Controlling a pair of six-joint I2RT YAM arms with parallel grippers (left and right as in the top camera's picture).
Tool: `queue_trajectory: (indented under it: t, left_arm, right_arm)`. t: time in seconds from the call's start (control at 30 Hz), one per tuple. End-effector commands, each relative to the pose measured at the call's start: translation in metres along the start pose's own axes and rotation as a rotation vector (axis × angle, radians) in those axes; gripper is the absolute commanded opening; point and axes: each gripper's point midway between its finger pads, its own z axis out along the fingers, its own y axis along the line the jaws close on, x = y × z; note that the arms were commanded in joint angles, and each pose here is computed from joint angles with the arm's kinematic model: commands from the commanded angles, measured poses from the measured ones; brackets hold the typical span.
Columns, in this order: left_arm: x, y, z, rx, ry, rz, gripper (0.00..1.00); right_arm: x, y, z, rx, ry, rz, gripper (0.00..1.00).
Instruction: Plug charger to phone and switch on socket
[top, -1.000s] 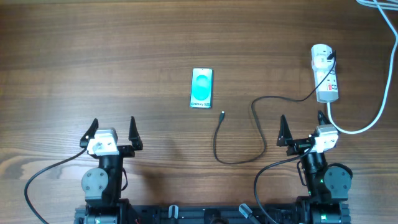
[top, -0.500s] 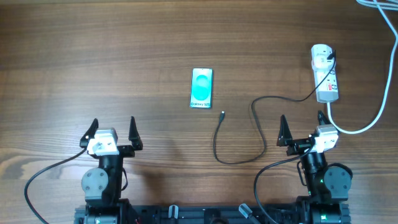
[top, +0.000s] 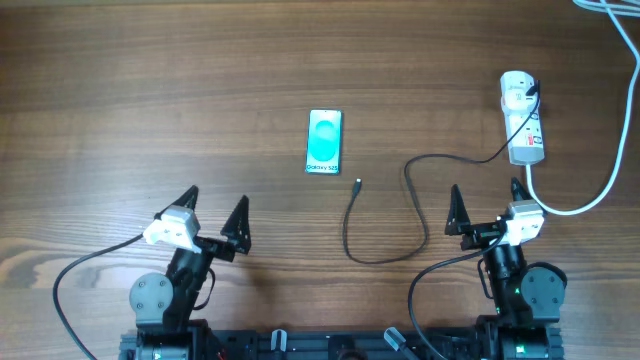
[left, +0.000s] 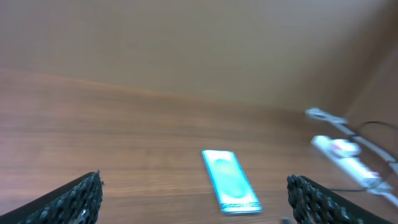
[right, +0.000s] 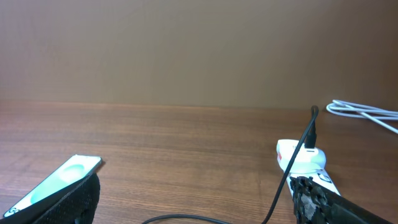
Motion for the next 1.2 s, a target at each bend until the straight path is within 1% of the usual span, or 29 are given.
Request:
queue_trajectory:
  t: [0.0, 0.07, 0.13, 0.2, 0.27, 0.3, 0.37, 0.4, 0.43, 0.5, 0.53, 0.57, 0.6, 0.63, 0.67, 0.7, 0.73, 0.83, 0.93, 0.97, 1.03, 1.17]
  left_arm:
    - [-0.021, -0.041, -0.006, 0.225, -0.069, -0.025, 1.0]
    - [-0.048, -0.051, -0.012, 0.271, -0.169, -0.066, 1.0]
    - [-0.071, -0.061, -0.019, 0.301, -0.234, -0.055, 1.0]
    - [-0.093, -0.068, -0.022, 0.295, -0.243, -0.006, 1.0]
    - [-0.111, -0.071, -0.017, 0.265, -0.209, 0.056, 1.0]
    - [-0.12, -0.071, -0.009, 0.247, -0.167, 0.069, 1.0]
    - [-0.136, -0.069, 0.014, 0.207, -0.012, 0.053, 1.0]
    - [-0.134, -0.066, 0.027, 0.186, 0.149, 0.048, 1.0]
    - [-0.134, -0.066, 0.034, 0.174, 0.248, 0.02, 1.0]
    - [-0.14, -0.081, 0.048, 0.253, 0.433, -0.098, 1.0]
    - [-0.139, -0.086, 0.056, 0.29, 0.488, -0.142, 1.0]
    - [-0.14, -0.088, 0.064, 0.319, 0.506, -0.173, 1.0]
    - [-0.14, -0.087, 0.07, 0.314, 0.525, -0.209, 1.0]
    - [-0.134, -0.085, 0.078, 0.3, 0.565, -0.24, 0.99]
    - [-0.124, -0.081, 0.087, 0.232, 0.619, -0.255, 1.0]
    - [-0.111, -0.073, 0.095, 0.084, 0.686, -0.265, 0.99]
    - [-0.102, -0.077, 0.101, -0.004, 0.756, -0.195, 0.99]
    - [-0.094, -0.096, 0.115, -0.169, 0.893, -0.072, 1.0]
    - [-0.078, -0.121, 0.136, -0.198, 1.039, -0.062, 0.99]
    - [-0.066, -0.125, 0.145, -0.215, 1.107, -0.046, 0.99]
    - [-0.046, -0.121, 0.157, -0.272, 1.179, -0.028, 1.0]
    - [0.014, -0.107, 0.176, -0.366, 1.311, -0.023, 1.0]
  right_arm:
    - [-0.002, 0.0, 0.0, 0.004, -0.009, -0.01, 1.0]
    - [-0.002, 0.0, 0.0, 0.004, -0.009, -0.01, 1.0]
    - [-0.002, 0.0, 0.0, 0.004, -0.009, -0.01, 1.0]
    - [-0.002, 0.0, 0.0, 0.004, -0.009, -0.01, 1.0]
    - [-0.002, 0.0, 0.0, 0.004, -0.009, -0.01, 1.0]
    - [-0.002, 0.0, 0.0, 0.004, -0.009, -0.01, 1.0]
    - [-0.002, 0.0, 0.0, 0.004, -0.009, -0.01, 1.0]
    - [-0.002, 0.0, 0.0, 0.004, -0.009, -0.01, 1.0]
    - [-0.002, 0.0, 0.0, 0.004, -0.009, -0.01, 1.0]
    - [-0.002, 0.0, 0.0, 0.004, -0.009, -0.011, 1.0]
    - [-0.002, 0.0, 0.0, 0.004, -0.009, -0.01, 1.0]
    - [-0.002, 0.0, 0.0, 0.004, -0.009, -0.01, 0.99]
    - [-0.002, 0.0, 0.0, 0.004, -0.009, -0.01, 1.0]
    - [-0.002, 0.0, 0.0, 0.004, -0.009, -0.01, 1.0]
    - [-0.002, 0.0, 0.0, 0.004, -0.009, -0.01, 1.0]
    - [-0.002, 0.0, 0.0, 0.004, -0.009, -0.011, 1.0]
    - [-0.002, 0.0, 0.0, 0.004, -0.009, -0.01, 1.0]
    - [-0.002, 0.0, 0.0, 0.004, -0.009, -0.01, 1.0]
    - [-0.002, 0.0, 0.0, 0.004, -0.009, -0.01, 1.0]
    - [-0.002, 0.0, 0.0, 0.004, -0.009, -0.01, 1.0]
    - [-0.002, 0.0, 0.0, 0.004, -0.009, -0.01, 1.0]
    - [-0.002, 0.0, 0.0, 0.004, -0.009, -0.01, 1.0]
